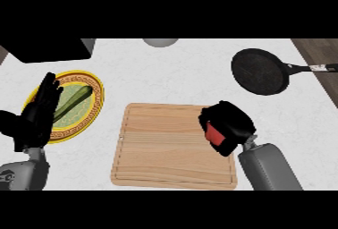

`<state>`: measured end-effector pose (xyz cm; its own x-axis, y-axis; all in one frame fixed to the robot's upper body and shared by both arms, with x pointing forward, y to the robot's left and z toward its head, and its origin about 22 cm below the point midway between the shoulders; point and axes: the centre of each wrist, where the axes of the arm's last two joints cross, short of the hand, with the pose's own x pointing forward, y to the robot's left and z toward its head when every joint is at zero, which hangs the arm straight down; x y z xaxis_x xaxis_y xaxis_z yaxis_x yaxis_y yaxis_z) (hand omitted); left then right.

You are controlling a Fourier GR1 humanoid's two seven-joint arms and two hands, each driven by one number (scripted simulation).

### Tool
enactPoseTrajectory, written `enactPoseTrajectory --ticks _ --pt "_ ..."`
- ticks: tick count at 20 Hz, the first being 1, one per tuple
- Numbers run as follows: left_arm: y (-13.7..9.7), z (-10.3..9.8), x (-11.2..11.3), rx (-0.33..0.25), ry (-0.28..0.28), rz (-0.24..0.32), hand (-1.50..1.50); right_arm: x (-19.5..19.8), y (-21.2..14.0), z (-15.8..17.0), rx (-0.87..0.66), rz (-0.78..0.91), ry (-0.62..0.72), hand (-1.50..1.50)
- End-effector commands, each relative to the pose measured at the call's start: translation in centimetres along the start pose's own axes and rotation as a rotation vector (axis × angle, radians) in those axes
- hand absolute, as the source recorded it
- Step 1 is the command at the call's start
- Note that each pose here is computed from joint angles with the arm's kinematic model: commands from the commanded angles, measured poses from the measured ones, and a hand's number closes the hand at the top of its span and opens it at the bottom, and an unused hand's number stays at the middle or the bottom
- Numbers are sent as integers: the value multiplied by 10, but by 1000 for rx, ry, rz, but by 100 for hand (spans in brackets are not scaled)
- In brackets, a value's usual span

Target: Pick the bell pepper from the cutting board and place it in the pan

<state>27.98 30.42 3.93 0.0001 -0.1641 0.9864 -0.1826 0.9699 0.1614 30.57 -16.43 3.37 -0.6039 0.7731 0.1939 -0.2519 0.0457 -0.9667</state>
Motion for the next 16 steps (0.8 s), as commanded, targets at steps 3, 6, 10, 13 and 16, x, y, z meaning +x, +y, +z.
enactPoseTrajectory --ticks 3,6,10,13,16 --pt "-1 4 -2 -16 -8 -8 0 12 -31 68 -316 -116 138 150" --pt "-5 -10 22 -25 -33 -8 0 36 -61 91 -399 -165 208 150" --pt "-22 -5 12 -62 -40 10 0 19 -102 110 -522 -245 240 150" --pt "-26 -5 14 -77 -33 18 0 -12 -101 108 -574 -357 302 150" --pt "-22 -9 19 -88 -45 15 0 -38 -115 108 -624 -498 309 150"
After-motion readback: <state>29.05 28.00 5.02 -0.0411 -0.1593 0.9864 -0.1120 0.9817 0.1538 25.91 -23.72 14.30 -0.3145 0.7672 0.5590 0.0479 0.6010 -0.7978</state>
